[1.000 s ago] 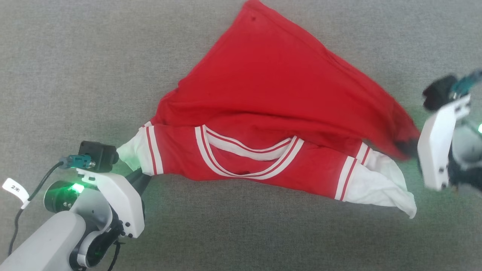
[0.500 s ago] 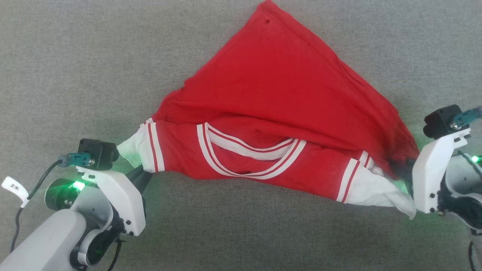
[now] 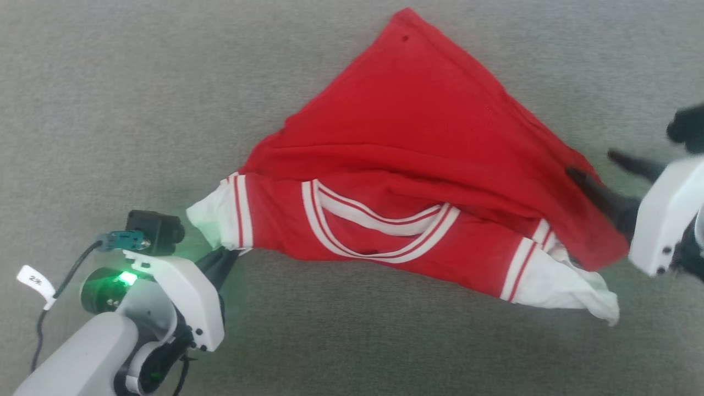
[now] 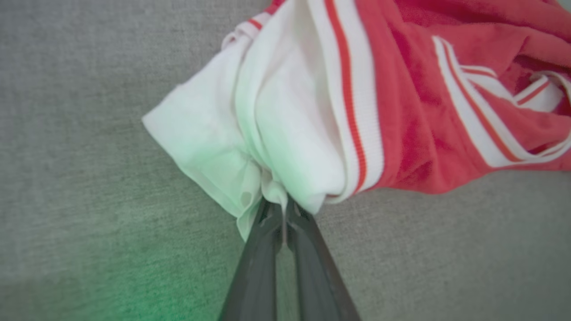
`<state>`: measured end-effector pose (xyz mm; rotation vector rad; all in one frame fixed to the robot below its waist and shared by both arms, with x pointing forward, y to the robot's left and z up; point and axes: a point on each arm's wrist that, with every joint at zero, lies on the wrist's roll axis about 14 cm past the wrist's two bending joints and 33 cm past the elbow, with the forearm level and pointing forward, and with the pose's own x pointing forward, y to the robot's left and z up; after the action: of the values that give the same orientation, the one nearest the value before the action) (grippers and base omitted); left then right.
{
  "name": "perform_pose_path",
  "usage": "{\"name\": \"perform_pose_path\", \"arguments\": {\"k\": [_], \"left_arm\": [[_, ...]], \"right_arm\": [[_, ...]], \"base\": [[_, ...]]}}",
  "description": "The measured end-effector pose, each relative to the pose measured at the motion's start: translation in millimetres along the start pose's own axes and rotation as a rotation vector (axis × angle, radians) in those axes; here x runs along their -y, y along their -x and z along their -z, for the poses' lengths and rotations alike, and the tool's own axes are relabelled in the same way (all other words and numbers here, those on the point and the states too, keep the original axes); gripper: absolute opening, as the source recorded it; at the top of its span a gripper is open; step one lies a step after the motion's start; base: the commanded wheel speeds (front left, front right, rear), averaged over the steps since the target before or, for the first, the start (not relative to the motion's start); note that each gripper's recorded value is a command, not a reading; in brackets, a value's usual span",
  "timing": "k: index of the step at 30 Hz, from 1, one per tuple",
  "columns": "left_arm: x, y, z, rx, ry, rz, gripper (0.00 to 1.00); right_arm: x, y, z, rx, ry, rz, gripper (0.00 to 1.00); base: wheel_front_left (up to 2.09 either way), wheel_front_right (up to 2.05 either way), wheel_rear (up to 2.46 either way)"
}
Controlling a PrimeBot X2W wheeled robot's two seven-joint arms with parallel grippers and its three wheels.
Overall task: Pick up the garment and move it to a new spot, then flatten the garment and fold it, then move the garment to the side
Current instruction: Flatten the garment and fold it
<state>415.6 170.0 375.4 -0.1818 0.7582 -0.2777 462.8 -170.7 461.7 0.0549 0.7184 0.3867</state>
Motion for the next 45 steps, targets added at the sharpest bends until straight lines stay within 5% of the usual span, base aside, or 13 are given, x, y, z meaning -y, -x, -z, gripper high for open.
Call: {"name": "perform_pose_path", "arguments": {"k": [16, 24, 33, 34, 36, 45], "left_arm": [[3.4, 7.7, 9.3, 0.014, 0.046, 0.008, 0.00], [-3.4, 14.0, 19.0, 0.028, 0.091, -0.017, 0.00], [-14.4, 16.7, 31.4, 0.027, 0.131, -0.048, 0.00], [-14.9, 16.0, 32.4, 0.026, 0.133, -0.048, 0.00], [-15.5, 14.4, 32.8, 0.024, 0.133, -0.046, 0.00], [-23.8, 8.6, 19.8, 0.023, 0.126, -0.035, 0.00]], "right_arm": [[-53.6, -120.2, -94.8, 0.098, 0.208, -0.139, 1.00], [-70.3, -191.3, -90.2, -0.050, 0.279, -0.157, 1.00], [-75.7, -226.1, -37.4, -0.404, 0.322, -0.171, 1.00], [-74.8, -225.6, -35.8, -0.430, 0.310, -0.177, 0.76], [-73.7, -223.7, -34.0, -0.458, 0.303, -0.184, 0.00], [-69.5, -212.2, -49.3, -0.349, 0.299, -0.190, 0.00]], "base": [[0.00, 0.00, 0.00], [0.00, 0.00, 0.00], [0.00, 0.00, 0.00], [0.00, 0.00, 0.00], [0.00, 0.00, 0.00], [0.00, 0.00, 0.00]]}}
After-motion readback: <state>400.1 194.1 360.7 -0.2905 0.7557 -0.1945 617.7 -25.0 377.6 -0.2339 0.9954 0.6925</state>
